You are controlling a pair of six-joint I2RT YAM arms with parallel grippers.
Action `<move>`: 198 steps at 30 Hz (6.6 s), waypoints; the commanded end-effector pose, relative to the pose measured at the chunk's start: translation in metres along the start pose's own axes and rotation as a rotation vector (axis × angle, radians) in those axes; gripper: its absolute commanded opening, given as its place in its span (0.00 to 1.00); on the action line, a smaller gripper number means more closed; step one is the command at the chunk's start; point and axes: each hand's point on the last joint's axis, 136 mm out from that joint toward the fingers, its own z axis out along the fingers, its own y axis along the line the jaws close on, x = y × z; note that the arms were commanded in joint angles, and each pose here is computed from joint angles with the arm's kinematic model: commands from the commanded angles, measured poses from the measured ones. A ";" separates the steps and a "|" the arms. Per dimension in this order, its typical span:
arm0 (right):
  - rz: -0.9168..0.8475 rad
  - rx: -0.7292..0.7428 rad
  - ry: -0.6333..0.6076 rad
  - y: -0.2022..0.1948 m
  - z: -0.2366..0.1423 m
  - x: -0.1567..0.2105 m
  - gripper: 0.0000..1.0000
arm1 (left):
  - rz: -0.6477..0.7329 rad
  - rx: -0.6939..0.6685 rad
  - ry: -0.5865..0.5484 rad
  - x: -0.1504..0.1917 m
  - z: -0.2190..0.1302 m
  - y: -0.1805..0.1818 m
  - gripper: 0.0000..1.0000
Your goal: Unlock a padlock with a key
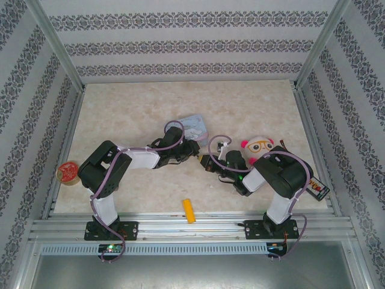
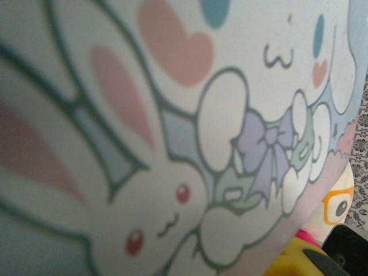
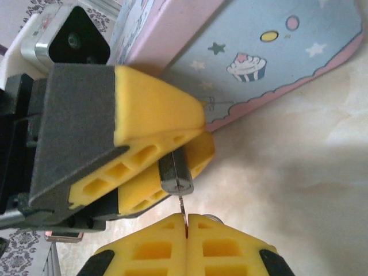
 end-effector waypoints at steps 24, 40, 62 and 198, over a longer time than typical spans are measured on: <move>-0.068 -0.038 -0.081 0.026 0.014 -0.039 0.00 | -0.064 -0.001 0.117 0.027 0.003 0.006 0.00; 0.053 -0.005 -0.105 0.013 0.009 -0.039 0.00 | -0.003 0.096 0.053 0.017 -0.005 -0.017 0.39; 0.160 0.002 -0.091 0.003 0.016 -0.033 0.00 | 0.016 0.124 -0.164 -0.017 -0.023 -0.008 0.58; -0.573 0.543 0.207 -0.002 -0.007 0.009 0.27 | 0.032 -0.064 -0.013 -0.004 -0.026 0.005 0.00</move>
